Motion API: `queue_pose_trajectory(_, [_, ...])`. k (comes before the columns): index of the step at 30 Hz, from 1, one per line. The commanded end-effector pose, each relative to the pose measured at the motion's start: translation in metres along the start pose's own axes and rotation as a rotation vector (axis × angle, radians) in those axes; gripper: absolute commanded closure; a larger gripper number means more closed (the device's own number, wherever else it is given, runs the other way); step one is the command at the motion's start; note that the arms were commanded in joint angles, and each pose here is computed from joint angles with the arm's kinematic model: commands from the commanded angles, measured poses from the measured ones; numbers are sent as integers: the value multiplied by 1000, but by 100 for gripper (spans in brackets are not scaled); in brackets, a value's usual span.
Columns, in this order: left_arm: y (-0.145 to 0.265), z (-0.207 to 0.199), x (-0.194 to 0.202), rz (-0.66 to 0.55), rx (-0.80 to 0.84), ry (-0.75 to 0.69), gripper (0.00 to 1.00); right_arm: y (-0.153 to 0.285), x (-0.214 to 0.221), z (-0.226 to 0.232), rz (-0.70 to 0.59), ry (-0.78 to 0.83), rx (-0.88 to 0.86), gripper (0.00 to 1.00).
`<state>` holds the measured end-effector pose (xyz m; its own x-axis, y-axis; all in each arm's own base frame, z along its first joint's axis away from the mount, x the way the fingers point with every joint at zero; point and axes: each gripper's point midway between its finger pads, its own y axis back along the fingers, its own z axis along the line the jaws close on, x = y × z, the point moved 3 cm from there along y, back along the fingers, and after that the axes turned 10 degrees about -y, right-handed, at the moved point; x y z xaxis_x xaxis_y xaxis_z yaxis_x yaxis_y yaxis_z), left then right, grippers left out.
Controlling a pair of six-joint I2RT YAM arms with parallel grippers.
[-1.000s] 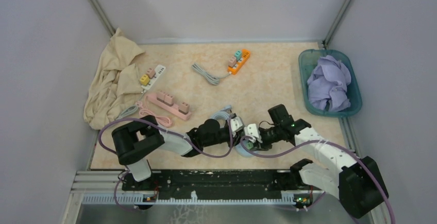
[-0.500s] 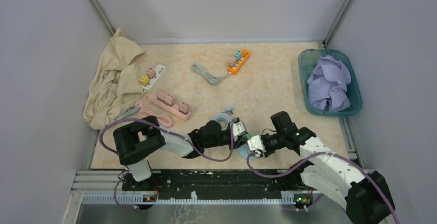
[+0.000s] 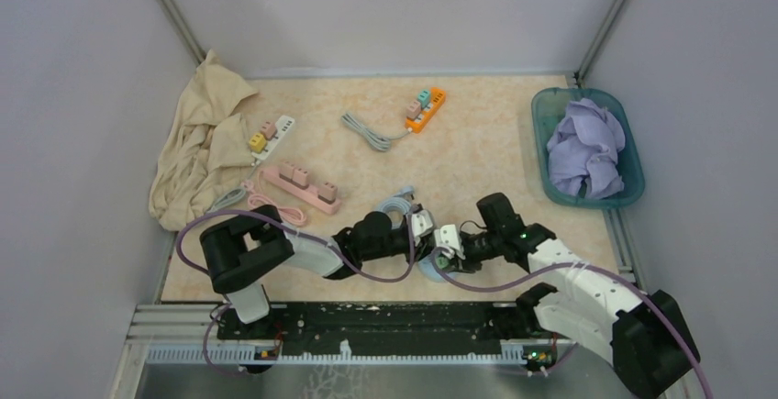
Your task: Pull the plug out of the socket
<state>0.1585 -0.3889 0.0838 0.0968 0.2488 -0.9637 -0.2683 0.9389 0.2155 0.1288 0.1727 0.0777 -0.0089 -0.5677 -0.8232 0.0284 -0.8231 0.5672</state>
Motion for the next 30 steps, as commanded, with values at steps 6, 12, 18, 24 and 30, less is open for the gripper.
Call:
queue_pose_trajectory(6, [18, -31, 58, 211, 113, 27, 99, 35, -21, -34, -72, 100, 128, 100])
queue_pose_trajectory(12, [17, -31, 58, 216, 118, 26, 99, 33, -13, -16, -70, 175, 88, 100])
queue_pose_trajectory(18, [14, -33, 58, 220, 132, 25, 99, 9, -21, -10, -27, 332, 65, 100])
queue_pose_trajectory(24, [15, -33, 60, 227, 134, 34, 99, 3, -55, -30, -113, 255, 127, 100])
queue_pose_trajectory(30, [17, -34, 60, 229, 134, 33, 99, 5, -73, -33, -196, 117, 136, 100])
